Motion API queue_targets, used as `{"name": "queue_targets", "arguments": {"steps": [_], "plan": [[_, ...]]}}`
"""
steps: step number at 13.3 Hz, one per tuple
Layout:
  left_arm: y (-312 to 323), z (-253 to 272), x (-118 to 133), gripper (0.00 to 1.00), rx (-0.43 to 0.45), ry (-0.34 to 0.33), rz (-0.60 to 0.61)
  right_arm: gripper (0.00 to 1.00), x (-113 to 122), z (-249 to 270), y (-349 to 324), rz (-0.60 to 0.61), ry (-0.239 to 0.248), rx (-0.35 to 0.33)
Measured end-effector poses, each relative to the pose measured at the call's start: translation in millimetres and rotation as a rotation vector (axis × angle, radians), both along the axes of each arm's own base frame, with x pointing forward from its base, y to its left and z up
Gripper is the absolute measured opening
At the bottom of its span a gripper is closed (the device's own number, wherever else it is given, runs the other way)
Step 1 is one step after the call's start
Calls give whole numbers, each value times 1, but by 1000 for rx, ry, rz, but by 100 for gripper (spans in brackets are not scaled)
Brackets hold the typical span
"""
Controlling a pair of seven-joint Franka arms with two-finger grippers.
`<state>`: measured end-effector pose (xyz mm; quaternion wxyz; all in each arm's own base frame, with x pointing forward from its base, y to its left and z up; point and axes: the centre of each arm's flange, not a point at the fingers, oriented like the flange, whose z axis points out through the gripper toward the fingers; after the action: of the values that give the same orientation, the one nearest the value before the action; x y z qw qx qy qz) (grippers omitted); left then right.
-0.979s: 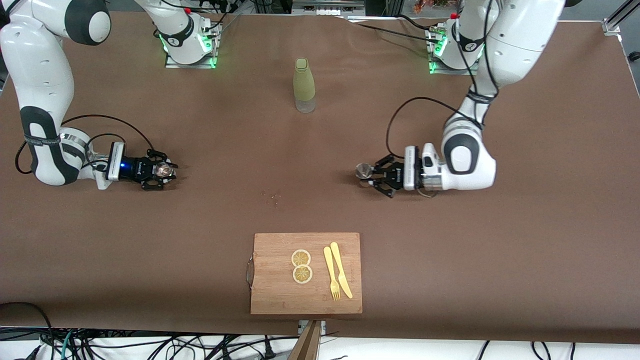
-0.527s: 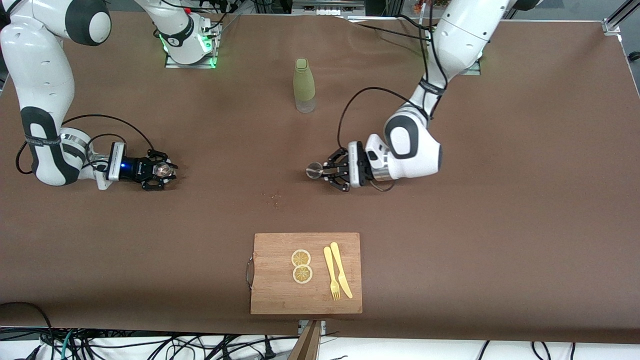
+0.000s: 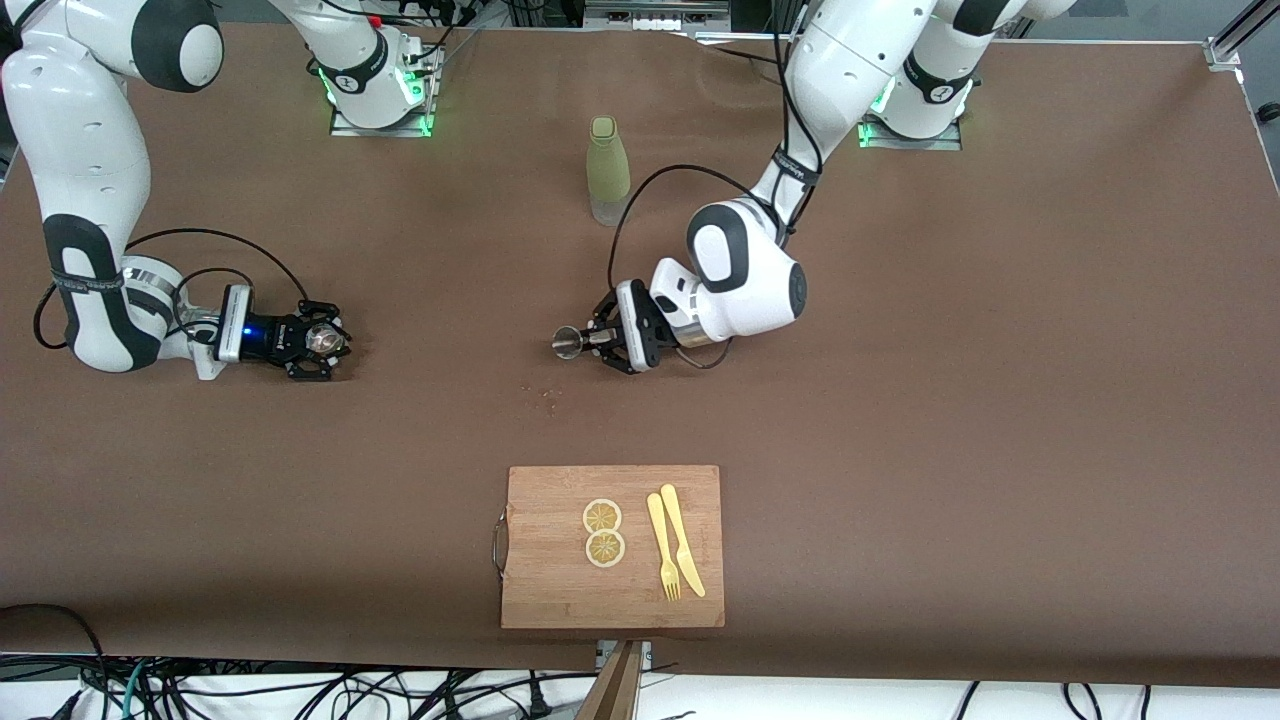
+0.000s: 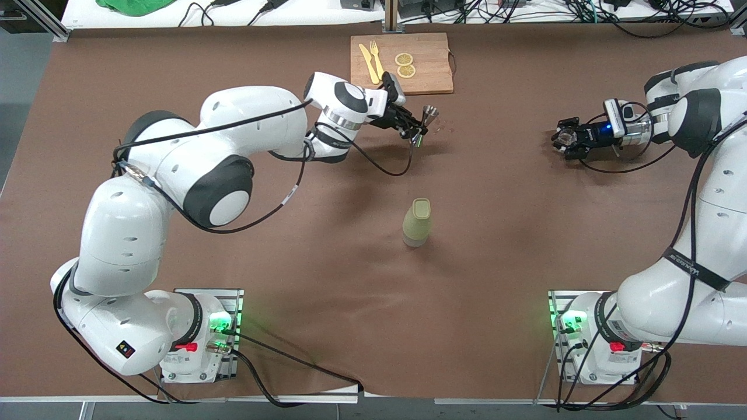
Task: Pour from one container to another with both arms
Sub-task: 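Carry the steel jigger upright toward the table center with the left gripper, then lift the glass cup and bring it above the jigger with the right gripper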
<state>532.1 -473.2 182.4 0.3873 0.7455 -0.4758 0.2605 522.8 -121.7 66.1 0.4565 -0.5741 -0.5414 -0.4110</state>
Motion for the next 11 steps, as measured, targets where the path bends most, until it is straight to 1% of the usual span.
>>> {"name": "queue_targets", "arguments": {"steps": [1, 3, 8, 11], "plan": [[-5, 0, 1, 21, 0, 1, 5, 23, 4, 1, 5, 4, -2, 4], [-12, -4, 6, 21, -14, 8, 23, 23, 19, 6, 23, 26, -18, 16], [-16, -4, 22, 21, -23, -24, 39, 22, 62, 29, 67, 52, 3, 36], [-13, 0, 29, 21, -17, -43, 44, 22, 83, 44, 90, 35, 0, 60]]}}
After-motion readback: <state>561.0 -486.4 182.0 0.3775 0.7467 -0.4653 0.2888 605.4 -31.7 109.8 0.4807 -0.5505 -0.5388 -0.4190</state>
